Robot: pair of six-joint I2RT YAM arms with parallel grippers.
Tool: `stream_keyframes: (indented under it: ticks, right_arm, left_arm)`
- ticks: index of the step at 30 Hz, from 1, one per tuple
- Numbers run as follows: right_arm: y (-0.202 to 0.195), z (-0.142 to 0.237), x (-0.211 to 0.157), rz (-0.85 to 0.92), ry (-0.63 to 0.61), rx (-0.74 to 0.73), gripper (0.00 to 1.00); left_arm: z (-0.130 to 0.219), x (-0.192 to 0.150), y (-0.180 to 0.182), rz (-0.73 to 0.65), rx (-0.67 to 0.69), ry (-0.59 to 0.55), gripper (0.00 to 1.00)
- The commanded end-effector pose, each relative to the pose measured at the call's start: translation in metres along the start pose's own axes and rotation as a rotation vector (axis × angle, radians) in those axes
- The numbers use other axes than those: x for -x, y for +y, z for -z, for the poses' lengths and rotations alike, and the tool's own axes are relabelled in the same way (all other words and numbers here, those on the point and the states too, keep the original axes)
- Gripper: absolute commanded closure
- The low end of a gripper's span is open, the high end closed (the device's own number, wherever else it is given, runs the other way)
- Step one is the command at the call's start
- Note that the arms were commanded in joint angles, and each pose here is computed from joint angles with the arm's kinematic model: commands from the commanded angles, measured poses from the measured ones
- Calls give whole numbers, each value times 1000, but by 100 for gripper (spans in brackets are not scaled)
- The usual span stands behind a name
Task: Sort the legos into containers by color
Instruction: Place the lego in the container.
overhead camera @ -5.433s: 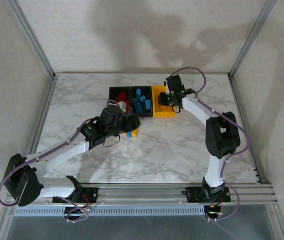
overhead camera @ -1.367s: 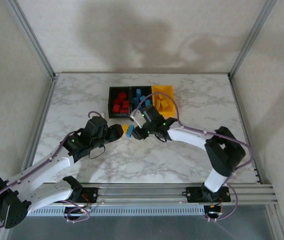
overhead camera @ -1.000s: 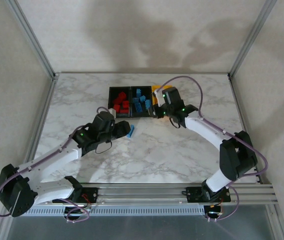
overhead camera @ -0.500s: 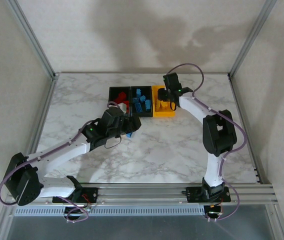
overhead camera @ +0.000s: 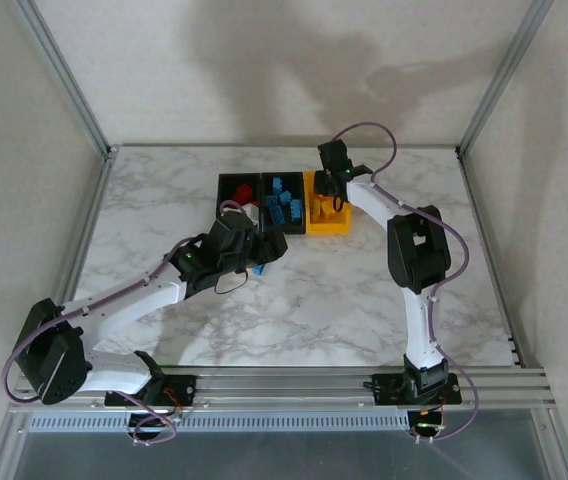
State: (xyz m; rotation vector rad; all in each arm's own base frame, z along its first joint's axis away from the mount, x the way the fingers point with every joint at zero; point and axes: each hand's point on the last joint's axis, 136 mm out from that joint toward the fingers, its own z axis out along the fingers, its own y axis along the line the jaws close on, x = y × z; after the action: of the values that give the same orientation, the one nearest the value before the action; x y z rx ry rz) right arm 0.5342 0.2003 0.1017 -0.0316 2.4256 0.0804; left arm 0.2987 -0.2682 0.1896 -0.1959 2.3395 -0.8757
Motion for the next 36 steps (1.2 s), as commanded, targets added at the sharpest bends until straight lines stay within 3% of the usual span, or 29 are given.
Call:
stream_keyframes:
  ticks: [1, 8, 14, 21, 30, 36]
  right_arm:
    - [-7, 0, 10, -15, -14, -30, 49]
    - [-5, 5, 16, -17, -27, -25, 38]
    - [0, 25, 35, -11, -74, -4, 36]
    - [18, 95, 45, -10, -160, 126, 37]
    - [15, 180, -32, -21, -164, 299, 38]
    - [3, 209, -104, -51, -127, 389, 38]
  left_arm:
    - [5, 7, -12, -23, -23, -17, 38]
    - [3, 6, -11, -21, -18, -11, 38]
    - [4, 5, -7, -20, -3, -12, 38]
    - [13, 3, 7, -26, 57, -15, 38]
    - [-7, -18, 64, -72, 316, 63, 38]
    - [-32, -25, 82, -108, 402, 89, 40]
